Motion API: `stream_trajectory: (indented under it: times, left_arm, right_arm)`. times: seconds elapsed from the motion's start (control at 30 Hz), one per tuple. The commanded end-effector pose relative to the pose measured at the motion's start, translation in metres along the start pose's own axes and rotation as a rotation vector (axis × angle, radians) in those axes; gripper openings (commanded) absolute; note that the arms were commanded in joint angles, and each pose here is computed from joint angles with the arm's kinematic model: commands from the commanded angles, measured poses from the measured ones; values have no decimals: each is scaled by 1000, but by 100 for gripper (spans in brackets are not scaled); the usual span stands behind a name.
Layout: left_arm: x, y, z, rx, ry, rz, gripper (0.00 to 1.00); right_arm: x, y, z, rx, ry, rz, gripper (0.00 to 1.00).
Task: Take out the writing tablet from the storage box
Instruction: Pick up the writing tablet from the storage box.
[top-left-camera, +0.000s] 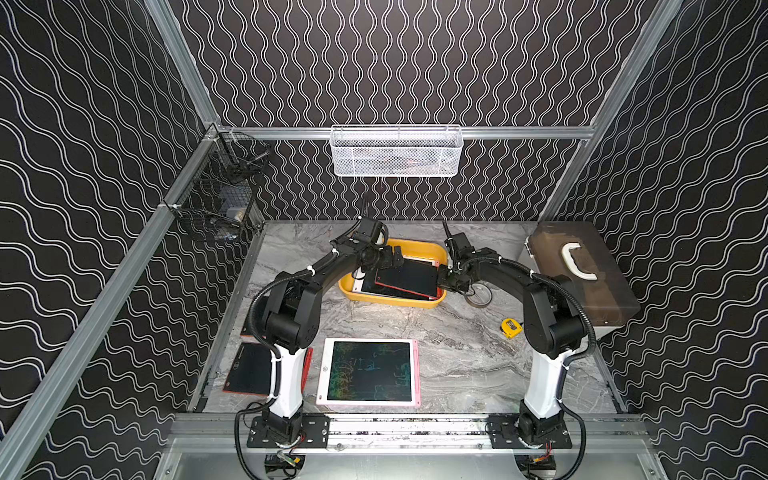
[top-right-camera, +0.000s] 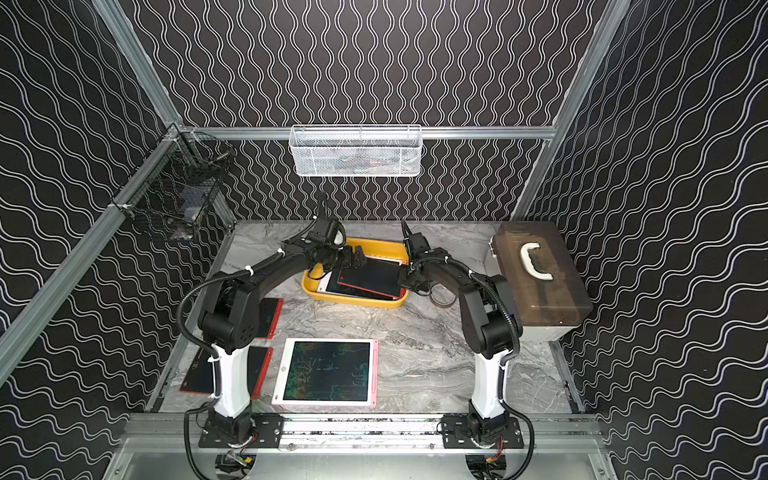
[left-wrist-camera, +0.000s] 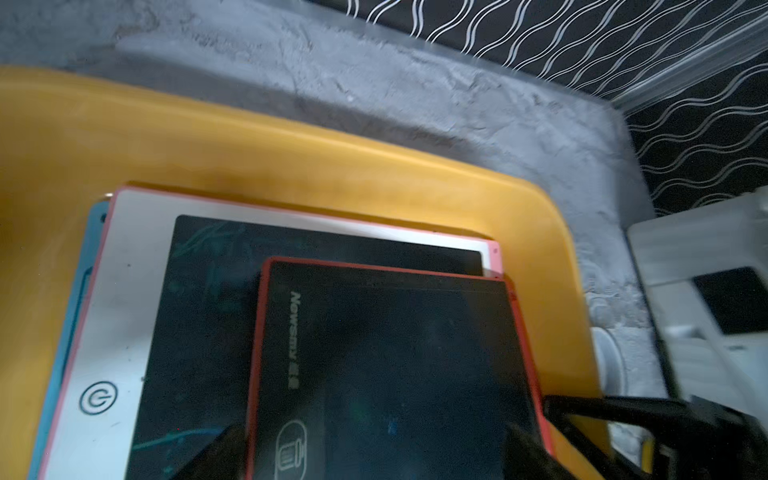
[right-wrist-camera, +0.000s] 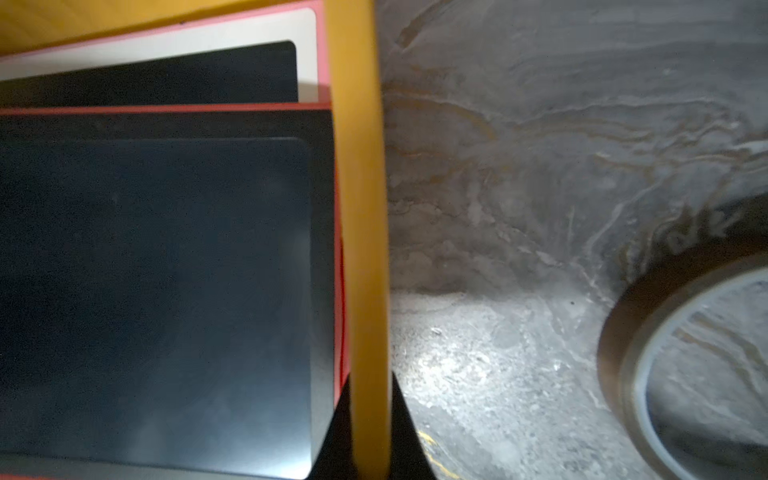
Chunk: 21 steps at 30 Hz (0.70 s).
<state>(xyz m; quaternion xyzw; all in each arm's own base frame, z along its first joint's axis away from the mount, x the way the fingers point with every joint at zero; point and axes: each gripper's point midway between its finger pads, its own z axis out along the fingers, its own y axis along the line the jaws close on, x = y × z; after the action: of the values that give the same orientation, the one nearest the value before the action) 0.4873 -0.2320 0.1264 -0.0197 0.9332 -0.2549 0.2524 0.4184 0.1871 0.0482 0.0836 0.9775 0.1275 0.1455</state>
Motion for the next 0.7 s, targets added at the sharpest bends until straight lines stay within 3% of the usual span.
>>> stream_trajectory:
  times: [0.0,0.37,0.5,0.57,0.67]
  left_arm:
    - [21,-70,-17,355,129,-54,98]
    - [12,-80,-26,504,125,-147,97]
    - [8,-73,-30,463,115,-121,93]
    - [5,-71,-34,434,104,-94,90]
    - [6,-64,-35,376,104,-58,76]
  right_arm:
    - [5,11,10,-52,30,21,5]
    - [7,4,19,-18,40,31,5]
    - [4,2,19,-7,34,35,5]
    - [3,1,19,-4,32,40,5]
    - [1,0,20,3,28,51,5]
